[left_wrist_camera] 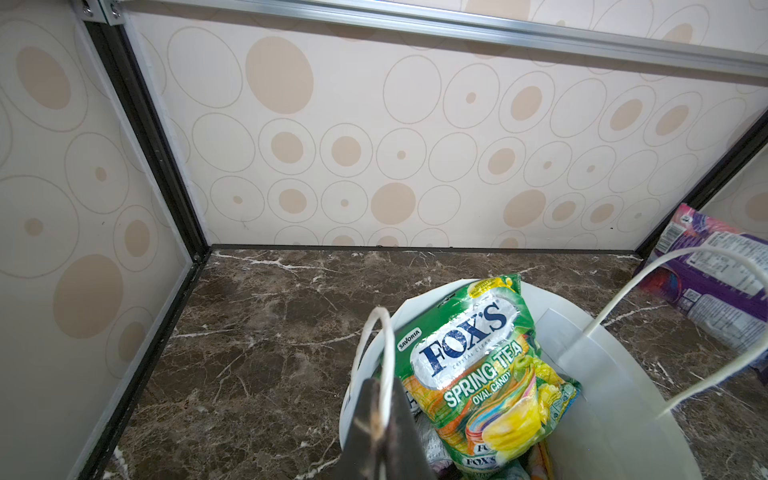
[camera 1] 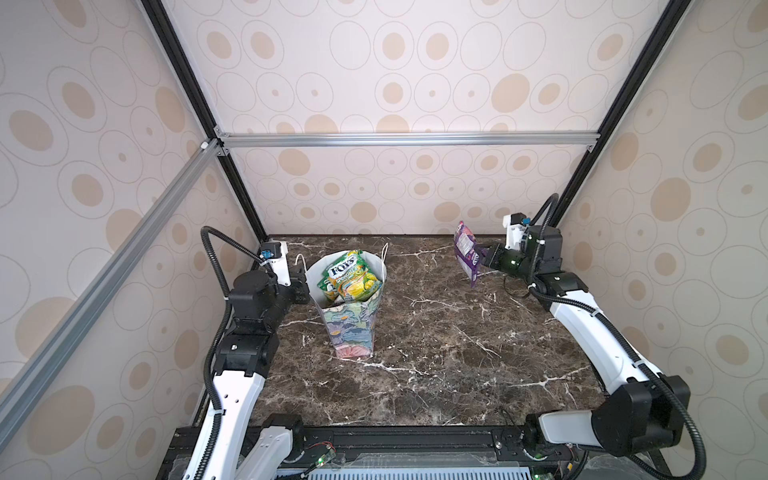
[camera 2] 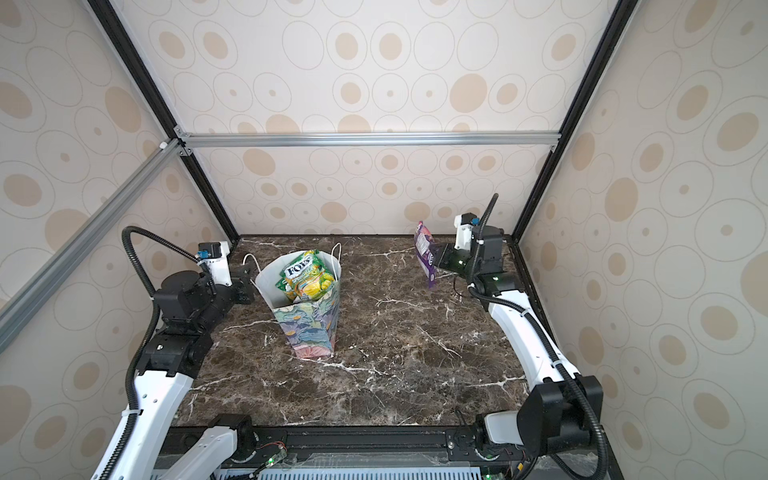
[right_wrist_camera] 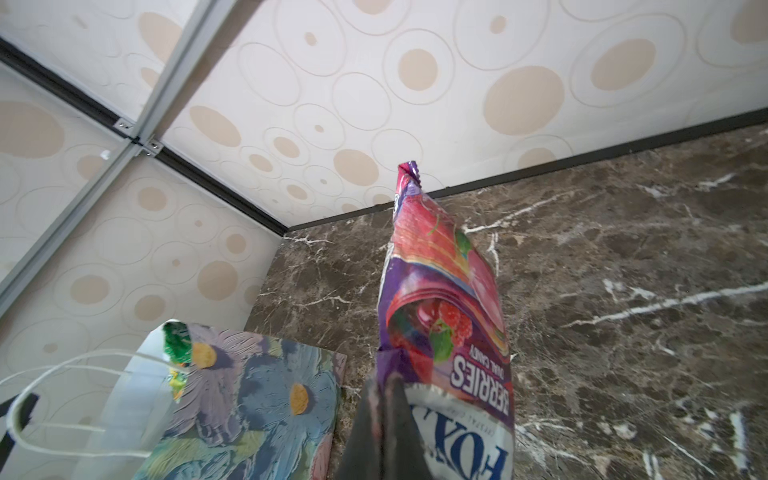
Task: Place the snacks into the paper bag
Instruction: 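Lift the purple bag and carry it toward the white paper bag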
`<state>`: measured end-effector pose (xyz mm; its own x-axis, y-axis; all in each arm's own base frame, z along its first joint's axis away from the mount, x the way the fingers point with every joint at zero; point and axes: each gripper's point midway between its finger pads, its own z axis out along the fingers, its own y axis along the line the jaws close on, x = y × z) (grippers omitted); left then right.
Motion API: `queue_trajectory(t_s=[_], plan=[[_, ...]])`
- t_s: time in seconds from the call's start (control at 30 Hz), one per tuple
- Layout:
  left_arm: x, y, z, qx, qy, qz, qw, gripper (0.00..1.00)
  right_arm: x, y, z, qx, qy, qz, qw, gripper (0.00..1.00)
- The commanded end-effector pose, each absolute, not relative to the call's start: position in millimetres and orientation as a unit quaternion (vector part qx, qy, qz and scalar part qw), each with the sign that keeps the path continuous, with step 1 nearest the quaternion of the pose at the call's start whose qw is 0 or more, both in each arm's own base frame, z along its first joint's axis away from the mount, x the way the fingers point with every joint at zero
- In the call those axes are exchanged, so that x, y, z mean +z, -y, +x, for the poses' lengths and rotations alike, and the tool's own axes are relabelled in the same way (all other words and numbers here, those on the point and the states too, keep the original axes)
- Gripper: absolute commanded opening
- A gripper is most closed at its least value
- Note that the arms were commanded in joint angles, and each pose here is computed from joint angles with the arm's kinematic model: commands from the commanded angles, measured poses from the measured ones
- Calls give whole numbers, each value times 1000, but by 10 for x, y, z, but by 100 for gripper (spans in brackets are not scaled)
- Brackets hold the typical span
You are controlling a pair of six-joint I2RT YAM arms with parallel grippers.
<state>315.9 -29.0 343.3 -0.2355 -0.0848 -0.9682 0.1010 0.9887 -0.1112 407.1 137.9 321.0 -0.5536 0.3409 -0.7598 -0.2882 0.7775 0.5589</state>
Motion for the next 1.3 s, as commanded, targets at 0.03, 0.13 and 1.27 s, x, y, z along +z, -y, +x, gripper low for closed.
queue_trajectory(t_s=[0.03,0.13,1.27], plan=[[3693,271,3117,-72,-755,7,652,5,3748,-1543,3884,329,-787,-36,520,0],[3695,272,3112,-72,-754,8,652,5,3967,-1669,3781,335,-777,-60,530,0],[3718,267,3096,-71,-753,8,655,6,5299,-3560,2964,432,-655,-298,544,0]])
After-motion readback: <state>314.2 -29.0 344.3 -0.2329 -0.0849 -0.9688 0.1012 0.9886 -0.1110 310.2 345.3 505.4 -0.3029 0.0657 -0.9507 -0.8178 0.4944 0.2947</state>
